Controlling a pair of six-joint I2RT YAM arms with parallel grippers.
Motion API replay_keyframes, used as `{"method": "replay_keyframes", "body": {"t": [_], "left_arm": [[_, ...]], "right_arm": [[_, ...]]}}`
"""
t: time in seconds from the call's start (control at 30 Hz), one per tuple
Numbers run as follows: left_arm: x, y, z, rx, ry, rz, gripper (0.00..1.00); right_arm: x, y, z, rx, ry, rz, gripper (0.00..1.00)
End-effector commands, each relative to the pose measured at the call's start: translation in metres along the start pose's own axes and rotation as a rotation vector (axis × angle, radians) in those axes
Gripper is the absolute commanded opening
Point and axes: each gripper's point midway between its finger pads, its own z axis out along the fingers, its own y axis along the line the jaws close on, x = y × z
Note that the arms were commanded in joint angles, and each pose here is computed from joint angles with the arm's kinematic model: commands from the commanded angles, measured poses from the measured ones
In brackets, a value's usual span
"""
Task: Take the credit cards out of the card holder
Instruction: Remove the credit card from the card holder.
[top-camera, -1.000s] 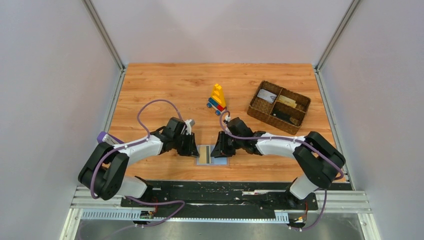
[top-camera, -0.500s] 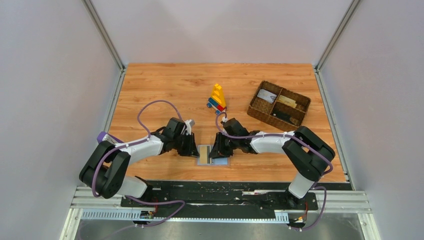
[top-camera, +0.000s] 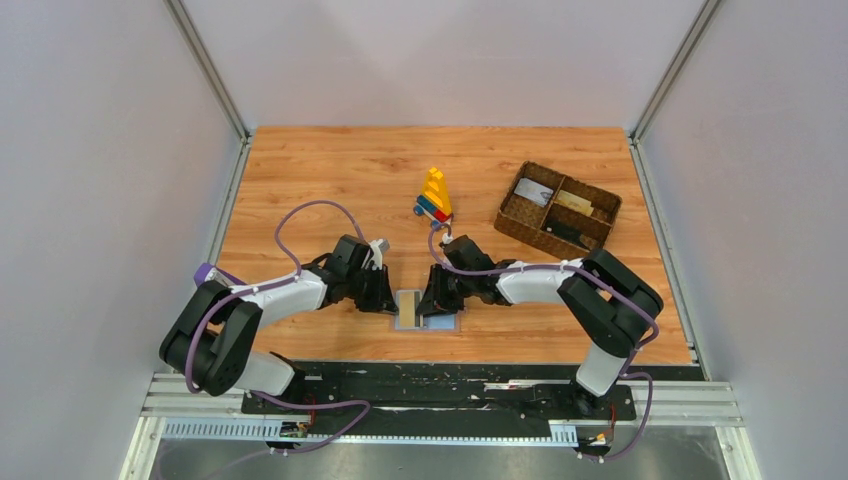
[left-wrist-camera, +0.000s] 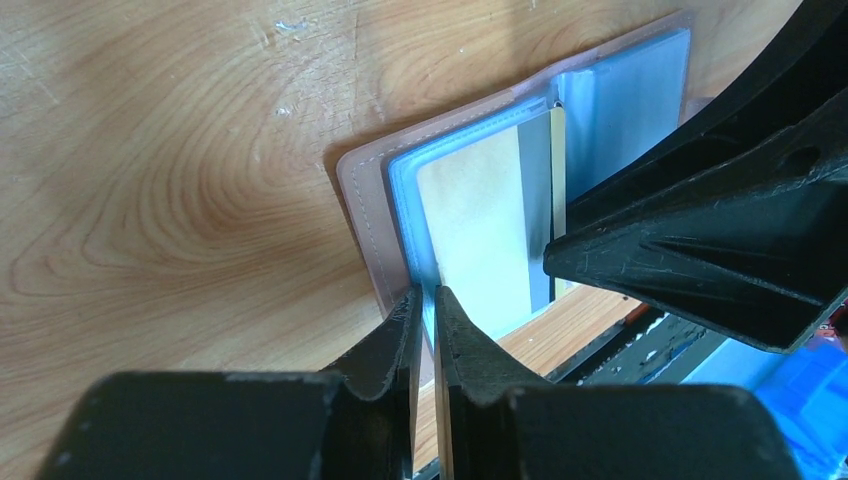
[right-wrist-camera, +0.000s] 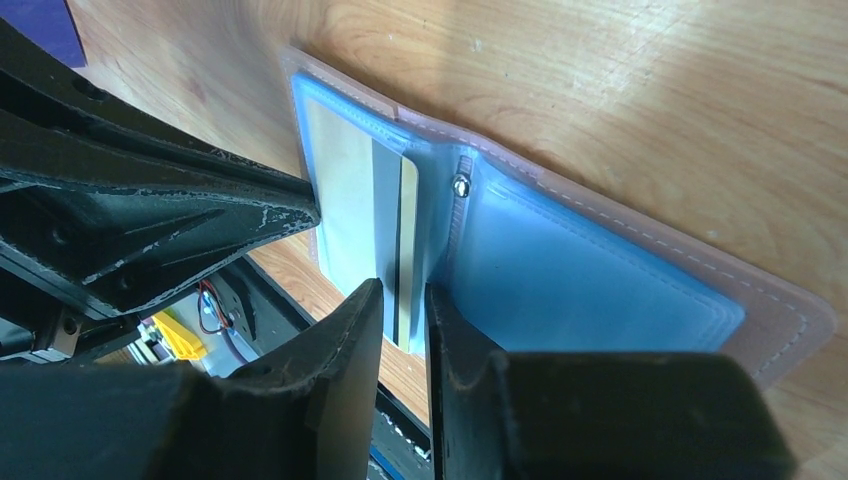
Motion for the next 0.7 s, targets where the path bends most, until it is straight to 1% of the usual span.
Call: {"method": "replay_keyframes", "body": {"t": [0.0,0.1,0.27,0.3,0.5,0.67], "left_arm": [[0.003,0.005,0.006,-0.008,0.002,-0.006,0.16],[0.004,0.005,0.006,-0.008,0.006,-0.008,0.16],[0.006,0.008,0.007,-0.015,0.011,-0.009,0.16],[0.006,0.008,0.007,-0.017,0.012,-0.009,0.16],[0.007,0.011,0.008,-0.030,0.020,-0.017,0.16],[0.008,0.012,0.008,-0.042,0.028,-0.023,0.16]], "right_arm": [[-0.008,0.013,0.006,-0.036,-0.020,-0.021,0.23],[-0.008,0.013,0.006,-0.041,-0.021,-0.026,0.20],[-0.009,0.018,0.001,-0.062,-0.033,-0.052,0.01],[-0.010,0.019,-0.001,-0.065,-0.037,-0.057,0.00],[-0.009,0.022,-0.007,-0.077,-0.047,-0.067,0.00],[-0.008,0.016,-0.008,-0.067,-0.038,-0.051,0.00]]}}
